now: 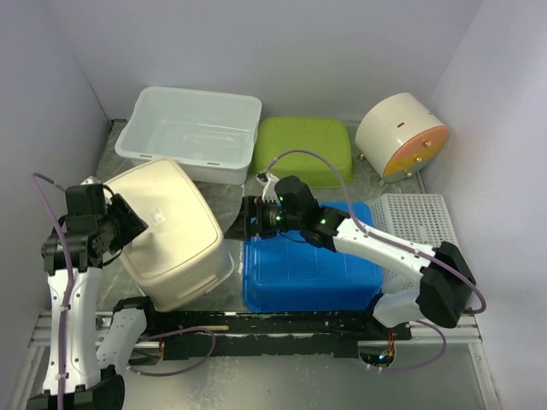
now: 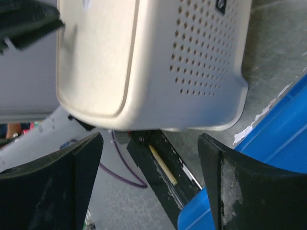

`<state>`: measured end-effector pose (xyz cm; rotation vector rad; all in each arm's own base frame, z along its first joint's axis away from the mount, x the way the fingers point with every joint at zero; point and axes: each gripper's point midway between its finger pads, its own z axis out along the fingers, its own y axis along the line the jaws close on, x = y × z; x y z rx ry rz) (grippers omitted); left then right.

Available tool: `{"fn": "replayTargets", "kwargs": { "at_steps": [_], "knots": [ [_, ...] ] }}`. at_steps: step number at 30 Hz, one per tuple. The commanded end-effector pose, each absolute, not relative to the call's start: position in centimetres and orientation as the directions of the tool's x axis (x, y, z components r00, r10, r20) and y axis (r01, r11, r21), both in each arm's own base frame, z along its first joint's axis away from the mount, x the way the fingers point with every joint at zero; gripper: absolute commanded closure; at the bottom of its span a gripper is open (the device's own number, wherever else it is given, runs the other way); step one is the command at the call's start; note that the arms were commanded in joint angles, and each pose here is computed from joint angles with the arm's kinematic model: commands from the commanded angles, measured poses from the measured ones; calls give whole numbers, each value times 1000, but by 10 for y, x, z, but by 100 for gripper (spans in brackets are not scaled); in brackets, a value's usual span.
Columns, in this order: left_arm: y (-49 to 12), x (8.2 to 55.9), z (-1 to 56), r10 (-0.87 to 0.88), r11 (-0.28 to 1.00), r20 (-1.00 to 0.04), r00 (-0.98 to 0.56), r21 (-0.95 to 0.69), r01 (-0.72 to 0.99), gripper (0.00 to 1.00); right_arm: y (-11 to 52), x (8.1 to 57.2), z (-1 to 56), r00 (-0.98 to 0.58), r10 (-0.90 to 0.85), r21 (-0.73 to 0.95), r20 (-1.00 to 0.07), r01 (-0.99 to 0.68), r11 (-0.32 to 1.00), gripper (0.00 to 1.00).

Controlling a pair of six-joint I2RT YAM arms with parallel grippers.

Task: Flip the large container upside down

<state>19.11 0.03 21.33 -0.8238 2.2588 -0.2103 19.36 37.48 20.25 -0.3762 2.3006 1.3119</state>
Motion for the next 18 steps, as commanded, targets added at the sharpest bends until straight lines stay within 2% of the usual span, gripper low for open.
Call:
{"fn": "replayTargets", "kwargs": {
  "at_steps": [1, 4, 7, 9, 15, 18],
  "knots": [
    [9, 196, 231, -553, 826, -580, -599, -287, -485, 33, 383, 164, 213, -787, -73, 699, -612, -581, 417, 17],
    [22, 225, 246, -520, 840, -624, -583, -251, -480, 32, 389, 146, 209, -820, -84, 750, -566, -554, 362, 13],
    [30, 257, 255, -510, 842, -649, -565, -240, -484, 30, 396, 134, 218, -876, -31, 844, -482, -474, 250, 1],
    [33, 275, 261, -498, 848, -671, -549, -245, -470, 29, 399, 130, 227, -889, -4, 874, -457, -450, 182, 0],
    [49, 303, 259, -454, 858, -692, -561, -171, -484, 27, 409, 121, 228, -933, -5, 919, -361, -357, 165, 0],
    [48, 306, 253, -444, 867, -696, -564, -174, -467, 25, 416, 123, 214, -971, 74, 953, -229, -208, 220, 0]
  ]
}}
